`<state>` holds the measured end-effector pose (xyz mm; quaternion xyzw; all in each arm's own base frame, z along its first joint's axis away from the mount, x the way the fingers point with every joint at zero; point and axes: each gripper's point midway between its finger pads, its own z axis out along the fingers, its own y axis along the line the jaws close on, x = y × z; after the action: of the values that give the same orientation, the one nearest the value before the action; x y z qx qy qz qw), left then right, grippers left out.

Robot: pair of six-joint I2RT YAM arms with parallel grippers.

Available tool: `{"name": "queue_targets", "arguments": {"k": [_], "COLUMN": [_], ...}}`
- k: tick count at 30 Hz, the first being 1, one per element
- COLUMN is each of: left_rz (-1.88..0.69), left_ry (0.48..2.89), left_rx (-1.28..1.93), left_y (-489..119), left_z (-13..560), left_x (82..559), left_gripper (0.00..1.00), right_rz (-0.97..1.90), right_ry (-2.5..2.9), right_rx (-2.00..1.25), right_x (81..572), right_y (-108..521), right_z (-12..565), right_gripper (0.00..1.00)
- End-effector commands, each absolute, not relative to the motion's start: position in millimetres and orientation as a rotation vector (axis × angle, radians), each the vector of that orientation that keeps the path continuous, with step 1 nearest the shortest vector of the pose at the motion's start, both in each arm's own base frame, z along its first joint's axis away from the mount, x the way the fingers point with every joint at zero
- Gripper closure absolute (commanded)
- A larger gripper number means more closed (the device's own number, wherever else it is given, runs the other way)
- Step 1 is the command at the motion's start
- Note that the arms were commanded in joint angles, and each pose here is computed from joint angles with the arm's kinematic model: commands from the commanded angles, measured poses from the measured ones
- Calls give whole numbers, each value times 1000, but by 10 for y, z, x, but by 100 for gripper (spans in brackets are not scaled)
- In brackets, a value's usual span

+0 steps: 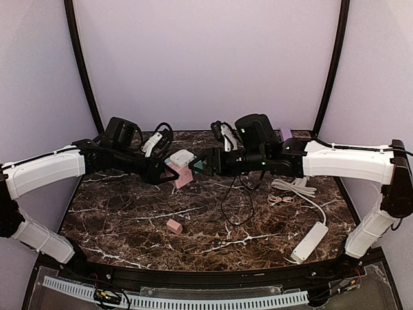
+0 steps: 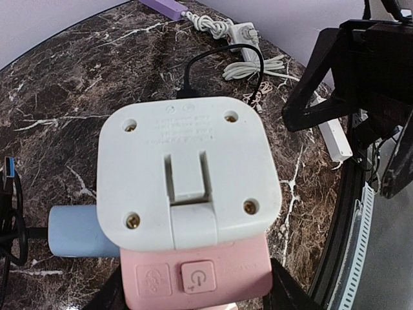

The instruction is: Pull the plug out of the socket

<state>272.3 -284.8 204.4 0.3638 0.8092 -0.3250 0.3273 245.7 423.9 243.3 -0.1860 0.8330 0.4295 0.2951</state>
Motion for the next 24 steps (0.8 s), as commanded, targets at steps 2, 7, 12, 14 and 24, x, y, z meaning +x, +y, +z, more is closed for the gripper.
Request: {"name": "queue_targets", "arguments": {"k": [2, 7, 12, 14, 24], "left_rz": [-910, -912, -919, -924, -937], "left_ry": [1962, 1957, 1951, 1945, 1938], "left_rx": [989, 993, 1012, 1028, 1076], "left_y": [-2932, -2936, -2959, -2985, -3055], "left_z": [2368, 2374, 2361, 2360, 2318], "left_x": [2647, 2629, 2593, 2559, 2468], "left_gripper": [95, 95, 95, 95, 95], "right_rz": [1233, 1254, 1233, 1223, 1186], "right_ry": [2198, 2180, 2185, 2184, 2173], "right_rx": [-479, -471, -457, -450, -434], "right_x": [2509, 2545, 2588, 2604, 2693], "right_y": [4419, 4488, 4478, 4470, 4431], "right_z": [2429, 2440, 2395, 2390, 2384], "right_gripper": [42, 49, 52, 52, 52]}}
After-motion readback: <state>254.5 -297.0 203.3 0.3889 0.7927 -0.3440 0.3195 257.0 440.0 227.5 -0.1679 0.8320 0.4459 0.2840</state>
